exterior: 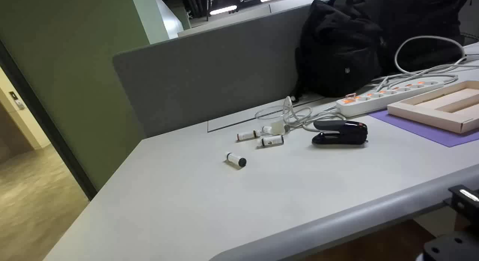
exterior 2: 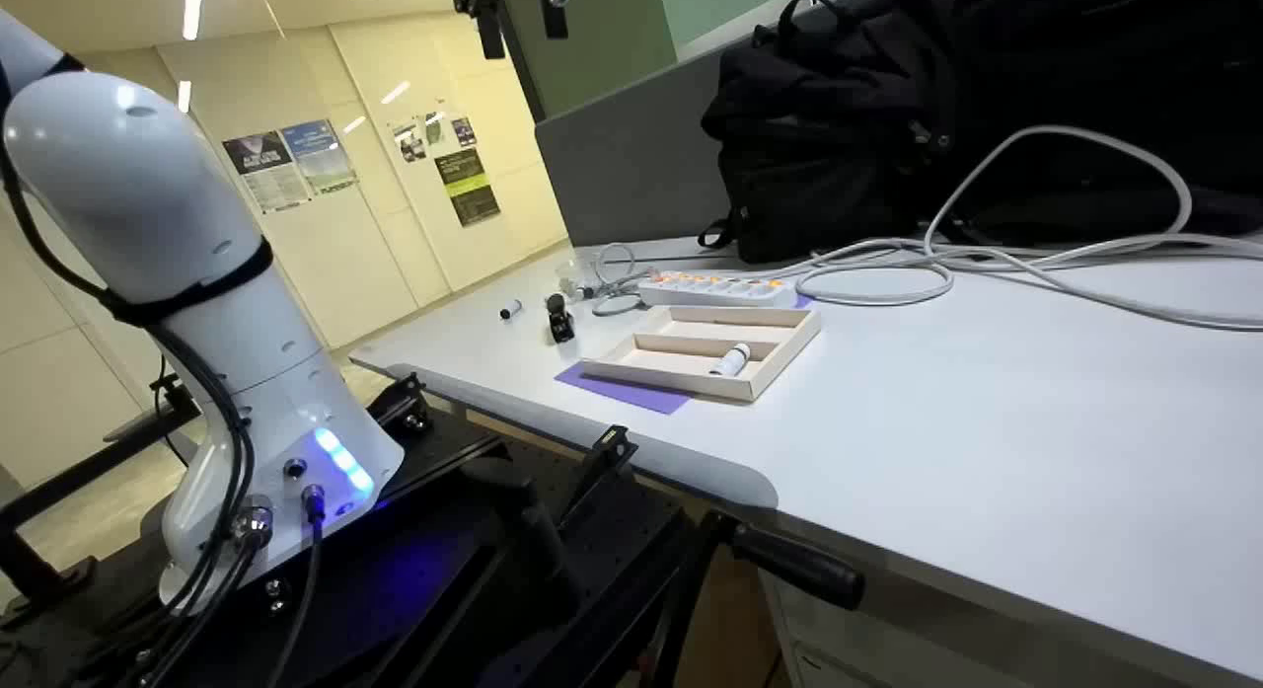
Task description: Press the stapler and turn off the first switch on the right
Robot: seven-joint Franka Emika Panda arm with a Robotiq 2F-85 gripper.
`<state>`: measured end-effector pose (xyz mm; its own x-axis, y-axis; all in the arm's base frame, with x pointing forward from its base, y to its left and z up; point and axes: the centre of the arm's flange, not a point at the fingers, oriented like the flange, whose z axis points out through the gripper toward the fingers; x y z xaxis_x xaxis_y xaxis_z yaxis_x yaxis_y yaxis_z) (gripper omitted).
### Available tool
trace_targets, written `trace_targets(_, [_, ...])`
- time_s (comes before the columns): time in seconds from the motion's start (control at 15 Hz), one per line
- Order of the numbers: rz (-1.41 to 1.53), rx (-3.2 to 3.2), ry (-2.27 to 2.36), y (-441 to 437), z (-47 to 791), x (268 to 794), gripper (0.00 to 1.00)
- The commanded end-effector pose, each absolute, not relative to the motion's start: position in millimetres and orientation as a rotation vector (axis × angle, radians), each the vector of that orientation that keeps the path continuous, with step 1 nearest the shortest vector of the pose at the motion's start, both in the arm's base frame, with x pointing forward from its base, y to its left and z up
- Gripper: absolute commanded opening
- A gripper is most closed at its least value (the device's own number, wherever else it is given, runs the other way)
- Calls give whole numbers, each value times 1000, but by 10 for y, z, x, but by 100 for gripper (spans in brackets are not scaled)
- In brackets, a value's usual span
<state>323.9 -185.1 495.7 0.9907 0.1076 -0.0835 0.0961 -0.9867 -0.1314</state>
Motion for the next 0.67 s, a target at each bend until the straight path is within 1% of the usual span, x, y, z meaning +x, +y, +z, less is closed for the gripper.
trace_targets(0.0, [135,-3008,-154,-1852,4956,3240,100])
trace_targets(0.4, [133,-3008,-154,-1852,4959,3240,100])
trace_targets(0.47, [131,-3001,-171,-1830,4927,3325,100])
trace_targets(0.6, [100,-3014,-210,-1625,5012,3311,100])
